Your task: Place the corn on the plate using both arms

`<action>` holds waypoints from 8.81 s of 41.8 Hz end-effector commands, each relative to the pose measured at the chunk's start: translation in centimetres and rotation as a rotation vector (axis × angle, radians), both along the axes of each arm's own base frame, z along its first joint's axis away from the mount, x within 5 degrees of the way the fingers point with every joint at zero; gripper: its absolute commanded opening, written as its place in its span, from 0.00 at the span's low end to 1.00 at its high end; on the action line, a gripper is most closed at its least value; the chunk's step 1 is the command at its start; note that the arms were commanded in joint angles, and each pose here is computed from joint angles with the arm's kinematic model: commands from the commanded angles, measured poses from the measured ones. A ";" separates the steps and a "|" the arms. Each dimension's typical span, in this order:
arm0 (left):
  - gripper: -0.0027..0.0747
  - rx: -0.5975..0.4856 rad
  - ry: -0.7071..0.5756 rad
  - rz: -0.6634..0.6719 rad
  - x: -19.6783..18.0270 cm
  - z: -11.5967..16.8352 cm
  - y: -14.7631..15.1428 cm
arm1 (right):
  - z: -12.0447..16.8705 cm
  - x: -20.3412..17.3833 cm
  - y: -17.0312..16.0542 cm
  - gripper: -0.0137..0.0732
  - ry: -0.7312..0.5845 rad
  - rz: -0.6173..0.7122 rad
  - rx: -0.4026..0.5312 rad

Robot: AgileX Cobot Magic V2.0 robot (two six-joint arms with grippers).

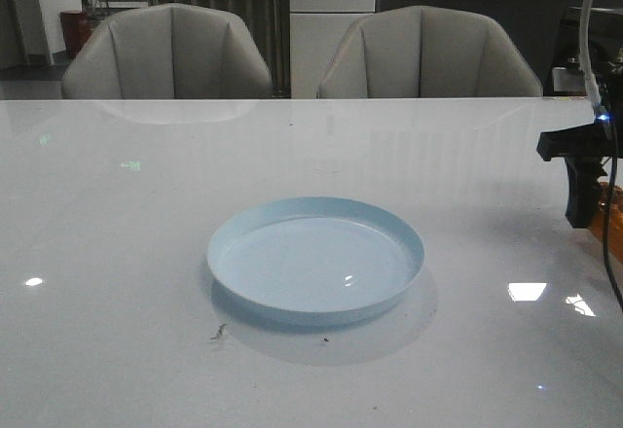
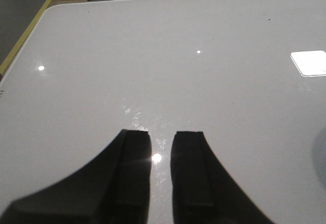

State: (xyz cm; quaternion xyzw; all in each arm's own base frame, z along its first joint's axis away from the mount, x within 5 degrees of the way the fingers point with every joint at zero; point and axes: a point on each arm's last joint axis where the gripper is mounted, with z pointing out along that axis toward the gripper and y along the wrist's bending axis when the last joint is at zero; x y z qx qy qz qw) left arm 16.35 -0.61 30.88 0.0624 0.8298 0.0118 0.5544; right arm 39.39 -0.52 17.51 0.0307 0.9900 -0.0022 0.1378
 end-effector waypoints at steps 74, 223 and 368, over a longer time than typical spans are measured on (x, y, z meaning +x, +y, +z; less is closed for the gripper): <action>0.30 -0.005 -0.144 0.014 0.3 2.0 0.1 | 6.1 -1.4 24.0 0.83 -0.141 0.646 0.092; 0.16 -0.093 -0.593 0.009 -11.2 -3.8 0.4 | 18.0 -30.6 0.5 0.82 -0.788 0.126 -0.085; 0.16 -0.091 -0.499 0.013 -10.7 -10.5 0.3 | 3.3 -34.0 0.8 0.22 -1.348 -0.029 0.125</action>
